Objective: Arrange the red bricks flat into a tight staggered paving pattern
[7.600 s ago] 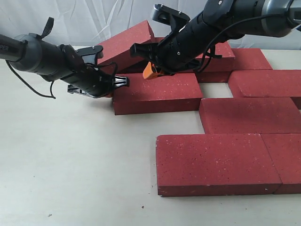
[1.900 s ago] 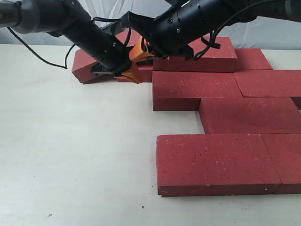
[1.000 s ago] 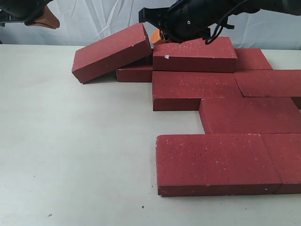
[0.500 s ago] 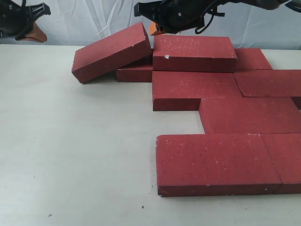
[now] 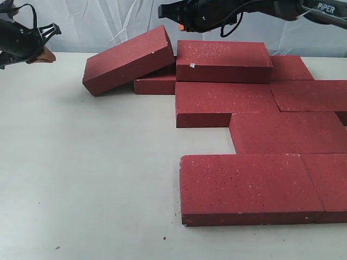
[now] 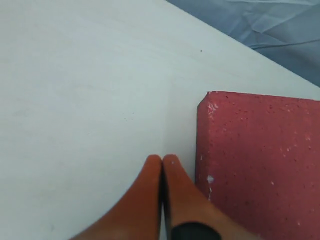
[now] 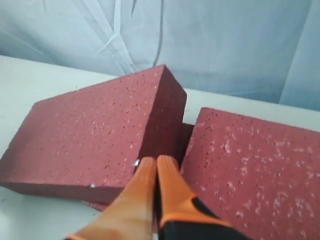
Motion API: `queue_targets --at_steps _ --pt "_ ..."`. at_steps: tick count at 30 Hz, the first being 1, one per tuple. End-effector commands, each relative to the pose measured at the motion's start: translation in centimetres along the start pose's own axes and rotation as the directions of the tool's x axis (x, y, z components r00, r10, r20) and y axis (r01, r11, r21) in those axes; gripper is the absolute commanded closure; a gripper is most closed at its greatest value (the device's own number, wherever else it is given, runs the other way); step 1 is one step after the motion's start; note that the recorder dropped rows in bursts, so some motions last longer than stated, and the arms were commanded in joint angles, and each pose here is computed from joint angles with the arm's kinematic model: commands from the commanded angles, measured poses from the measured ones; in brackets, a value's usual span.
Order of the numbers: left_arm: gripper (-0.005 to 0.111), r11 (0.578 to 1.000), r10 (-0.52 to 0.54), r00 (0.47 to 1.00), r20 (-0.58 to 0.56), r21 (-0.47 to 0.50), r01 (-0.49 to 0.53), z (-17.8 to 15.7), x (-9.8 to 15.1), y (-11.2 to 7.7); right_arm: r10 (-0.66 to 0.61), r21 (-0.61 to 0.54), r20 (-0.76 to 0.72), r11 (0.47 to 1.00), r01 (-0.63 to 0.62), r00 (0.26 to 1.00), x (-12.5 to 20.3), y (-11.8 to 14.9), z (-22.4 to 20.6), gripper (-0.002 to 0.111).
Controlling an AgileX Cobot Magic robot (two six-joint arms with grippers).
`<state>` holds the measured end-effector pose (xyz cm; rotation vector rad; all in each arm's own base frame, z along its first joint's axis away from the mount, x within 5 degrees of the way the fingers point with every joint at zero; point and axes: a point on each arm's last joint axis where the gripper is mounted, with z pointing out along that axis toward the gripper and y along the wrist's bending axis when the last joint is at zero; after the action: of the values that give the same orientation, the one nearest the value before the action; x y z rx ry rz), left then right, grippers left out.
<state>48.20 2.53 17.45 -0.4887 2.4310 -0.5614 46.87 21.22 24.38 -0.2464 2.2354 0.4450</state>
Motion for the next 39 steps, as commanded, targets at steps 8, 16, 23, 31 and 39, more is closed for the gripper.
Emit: queue_targets --at_steps 8,16,23,31,39 --pt "0.107 0.991 -0.130 0.991 -0.008 0.020 0.130 3.7 1.2 1.9 -0.132 0.057 0.135 0.990 0.126 0.982 -0.2 -0.9 1.9 0.109" --pt "0.107 0.981 -0.191 0.981 -0.047 0.039 0.193 5.6 2.3 2.6 -0.142 0.063 0.147 0.989 0.134 0.979 1.2 -1.5 4.1 0.109" --pt "0.107 0.981 -0.169 0.982 -0.080 0.084 0.176 7.1 3.7 1.2 -0.110 0.050 0.098 0.993 0.105 0.989 2.6 -1.4 5.3 0.109" --pt "0.107 0.976 -0.183 0.978 -0.102 0.103 0.194 8.2 4.9 -0.2 -0.130 0.020 0.073 0.991 0.129 0.989 3.5 0.6 5.6 0.109" --pt "0.107 0.967 -0.203 0.970 -0.135 0.129 0.221 8.0 5.0 -0.4 -0.130 -0.001 0.041 0.991 0.130 0.991 3.9 1.8 5.5 0.109"
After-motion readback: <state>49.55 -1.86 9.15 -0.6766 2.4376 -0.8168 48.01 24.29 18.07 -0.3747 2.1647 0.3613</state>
